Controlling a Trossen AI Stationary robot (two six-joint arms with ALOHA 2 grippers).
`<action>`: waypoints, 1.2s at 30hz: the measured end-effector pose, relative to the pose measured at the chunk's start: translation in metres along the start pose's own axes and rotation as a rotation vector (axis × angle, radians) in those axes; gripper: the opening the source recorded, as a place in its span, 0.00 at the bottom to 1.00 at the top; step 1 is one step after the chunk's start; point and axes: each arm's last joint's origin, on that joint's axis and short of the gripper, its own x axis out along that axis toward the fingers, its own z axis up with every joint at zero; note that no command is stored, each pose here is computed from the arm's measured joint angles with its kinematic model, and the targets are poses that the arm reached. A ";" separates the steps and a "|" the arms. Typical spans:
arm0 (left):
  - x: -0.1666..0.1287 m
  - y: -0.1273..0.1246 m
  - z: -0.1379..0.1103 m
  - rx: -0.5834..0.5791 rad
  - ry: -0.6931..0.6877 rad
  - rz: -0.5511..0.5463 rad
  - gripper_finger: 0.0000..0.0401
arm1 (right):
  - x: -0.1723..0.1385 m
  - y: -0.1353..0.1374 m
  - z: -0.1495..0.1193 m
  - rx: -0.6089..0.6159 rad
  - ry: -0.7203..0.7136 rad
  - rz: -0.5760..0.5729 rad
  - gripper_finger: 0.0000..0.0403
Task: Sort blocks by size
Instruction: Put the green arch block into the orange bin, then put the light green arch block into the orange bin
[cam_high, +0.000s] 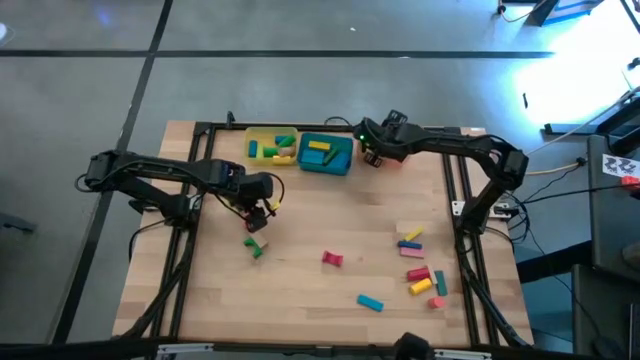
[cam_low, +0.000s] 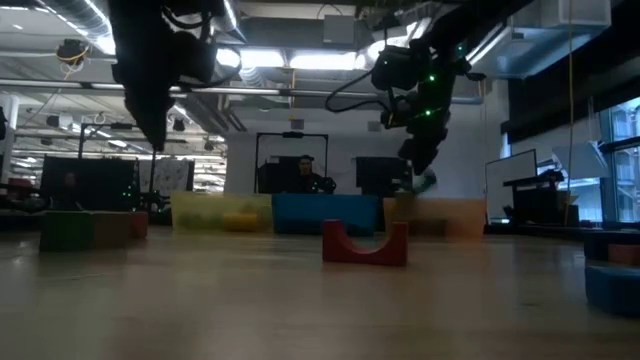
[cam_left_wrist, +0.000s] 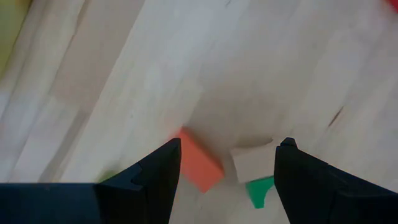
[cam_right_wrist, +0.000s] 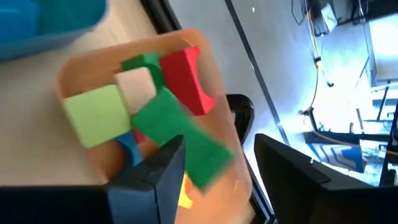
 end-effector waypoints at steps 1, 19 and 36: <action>0.000 0.001 -0.001 -0.013 0.014 0.008 0.55 | 0.001 -0.002 0.000 0.005 0.004 -0.002 0.49; 0.028 0.024 -0.037 -0.765 0.205 0.247 0.55 | 0.001 0.003 -0.004 0.018 0.029 0.133 0.51; 0.062 0.052 -0.049 -1.031 0.195 0.230 0.55 | 0.001 0.003 -0.004 0.021 0.024 0.133 0.51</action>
